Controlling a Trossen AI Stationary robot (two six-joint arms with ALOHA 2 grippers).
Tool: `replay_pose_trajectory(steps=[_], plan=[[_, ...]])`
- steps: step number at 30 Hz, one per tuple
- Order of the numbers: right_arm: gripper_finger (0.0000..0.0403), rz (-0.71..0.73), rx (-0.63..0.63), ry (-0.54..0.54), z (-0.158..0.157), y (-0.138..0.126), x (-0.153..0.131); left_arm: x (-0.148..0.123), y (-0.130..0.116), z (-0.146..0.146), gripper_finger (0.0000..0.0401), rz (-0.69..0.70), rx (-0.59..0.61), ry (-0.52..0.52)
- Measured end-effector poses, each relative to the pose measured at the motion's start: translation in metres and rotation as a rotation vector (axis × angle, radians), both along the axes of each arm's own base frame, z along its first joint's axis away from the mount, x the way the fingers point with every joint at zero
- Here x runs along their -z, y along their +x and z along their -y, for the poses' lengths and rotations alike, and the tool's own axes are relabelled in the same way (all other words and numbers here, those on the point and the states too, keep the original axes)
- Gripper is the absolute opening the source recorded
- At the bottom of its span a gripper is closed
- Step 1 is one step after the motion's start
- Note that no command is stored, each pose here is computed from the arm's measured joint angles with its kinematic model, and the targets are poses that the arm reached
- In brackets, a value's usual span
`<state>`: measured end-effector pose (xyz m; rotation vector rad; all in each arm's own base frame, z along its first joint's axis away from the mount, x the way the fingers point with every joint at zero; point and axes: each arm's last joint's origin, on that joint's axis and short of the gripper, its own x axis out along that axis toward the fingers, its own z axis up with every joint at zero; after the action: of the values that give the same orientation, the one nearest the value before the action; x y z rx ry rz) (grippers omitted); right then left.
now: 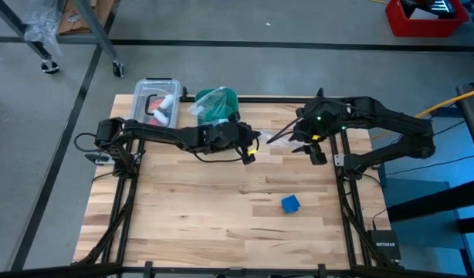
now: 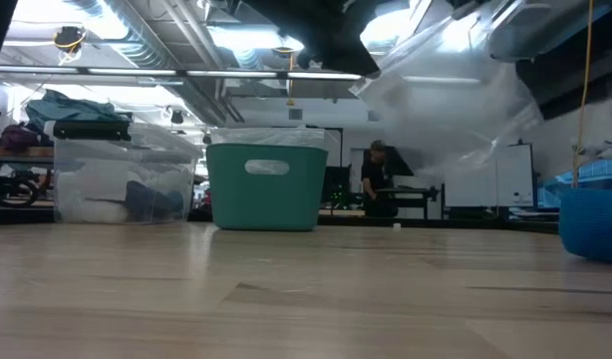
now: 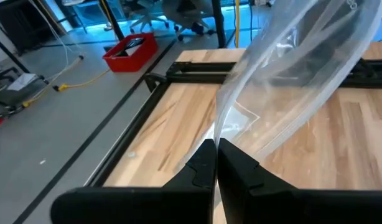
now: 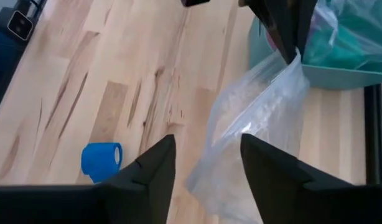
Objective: Roll bandage
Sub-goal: Open the transparent zip bag
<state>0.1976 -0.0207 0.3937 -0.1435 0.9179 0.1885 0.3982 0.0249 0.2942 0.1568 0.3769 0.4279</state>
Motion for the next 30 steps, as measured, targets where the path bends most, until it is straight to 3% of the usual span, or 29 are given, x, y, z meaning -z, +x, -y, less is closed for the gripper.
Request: replay_pose_trajectory(steps=[14,20,25,30], plan=[[0.0195,-0.025,0.008,-0.026,0.004,0.024,0.011,-0.005,0.001,0.022,0.0,0.045,0.052,-0.004],[0.0195,-0.018,-0.005,-0.038,0.004,0.021,0.01,-0.001,0.0,0.021,0.0,0.008,0.05,-0.003],[0.0195,0.072,-0.032,-0.081,0.003,0.013,-0.008,0.006,-0.003,0.015,0.0,-0.067,0.028,-0.026],[0.0195,0.179,-0.082,-0.116,0.0,0.0,-0.045,0.006,-0.003,0.012,0.0,-0.053,0.012,-0.044]])
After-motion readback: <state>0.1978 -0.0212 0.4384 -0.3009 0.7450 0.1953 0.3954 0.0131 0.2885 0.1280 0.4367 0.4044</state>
